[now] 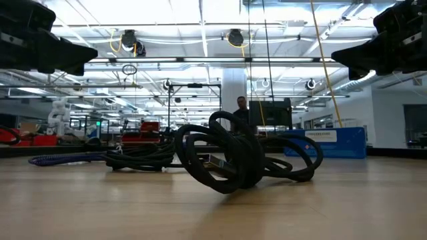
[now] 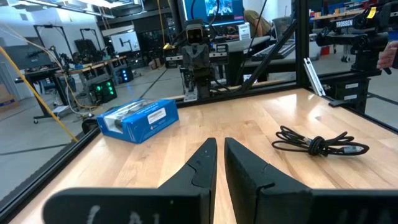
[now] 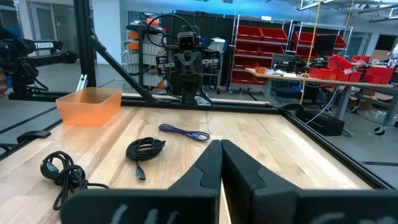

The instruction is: Pick and place USB-C Cables

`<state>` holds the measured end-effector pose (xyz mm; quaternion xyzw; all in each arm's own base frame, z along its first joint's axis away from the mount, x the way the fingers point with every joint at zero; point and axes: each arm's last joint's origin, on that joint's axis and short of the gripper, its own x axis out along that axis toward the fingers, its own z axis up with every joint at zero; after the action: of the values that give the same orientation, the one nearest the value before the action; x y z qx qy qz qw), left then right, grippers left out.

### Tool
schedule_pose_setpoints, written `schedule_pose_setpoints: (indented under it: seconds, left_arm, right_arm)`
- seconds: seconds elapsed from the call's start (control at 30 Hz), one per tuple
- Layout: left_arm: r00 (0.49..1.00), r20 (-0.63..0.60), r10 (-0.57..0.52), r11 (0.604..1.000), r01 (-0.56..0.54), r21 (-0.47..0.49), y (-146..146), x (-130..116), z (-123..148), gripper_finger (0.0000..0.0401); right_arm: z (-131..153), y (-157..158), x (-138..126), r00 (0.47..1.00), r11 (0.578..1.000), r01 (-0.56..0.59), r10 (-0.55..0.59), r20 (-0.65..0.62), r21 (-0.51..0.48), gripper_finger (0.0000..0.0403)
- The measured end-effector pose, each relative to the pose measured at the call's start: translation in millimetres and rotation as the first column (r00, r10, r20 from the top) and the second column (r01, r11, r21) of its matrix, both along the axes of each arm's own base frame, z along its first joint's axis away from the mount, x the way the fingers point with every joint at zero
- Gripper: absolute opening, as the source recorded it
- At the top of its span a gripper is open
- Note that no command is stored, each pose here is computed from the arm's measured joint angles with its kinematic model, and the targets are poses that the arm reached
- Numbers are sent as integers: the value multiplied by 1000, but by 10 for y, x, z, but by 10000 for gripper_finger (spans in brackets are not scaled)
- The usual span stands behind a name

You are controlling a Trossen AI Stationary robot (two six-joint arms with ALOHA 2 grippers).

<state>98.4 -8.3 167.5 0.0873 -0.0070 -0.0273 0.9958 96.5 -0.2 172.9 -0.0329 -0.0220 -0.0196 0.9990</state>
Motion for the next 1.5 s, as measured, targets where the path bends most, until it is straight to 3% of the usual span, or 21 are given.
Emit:
schedule_pose_setpoints:
  seconds: [0.27, 0.63, 0.97, 1.23, 1.5]
  left_arm:
    - [999, 54, 1, 998, 3, -62, 1, -1, 53, 35]
    - [1000, 25, -1, 989, 5, -146, 0, 0, 29, 35]
    - [1000, 1, -19, 954, 19, -298, -2, -20, 154, 35]
    - [998, -62, -22, 959, 4, -283, -6, 0, 665, 6]
    - [993, -114, -20, 982, -2, -191, -15, 91, 1484, 3]
  right_arm:
    - [0, 0, 0, 1000, 1000, 0, 0, 0, 0, 0]
    - [0, 0, 0, 1000, 1000, 0, 0, 0, 2, 0]
    - [0, 0, 0, 1000, 1000, 0, 0, 0, 1, 0]
    - [0, 0, 0, 1000, 1000, 0, 0, 0, 0, 0]
    - [0, 0, 0, 1000, 1000, 0, 0, 0, 0, 0]
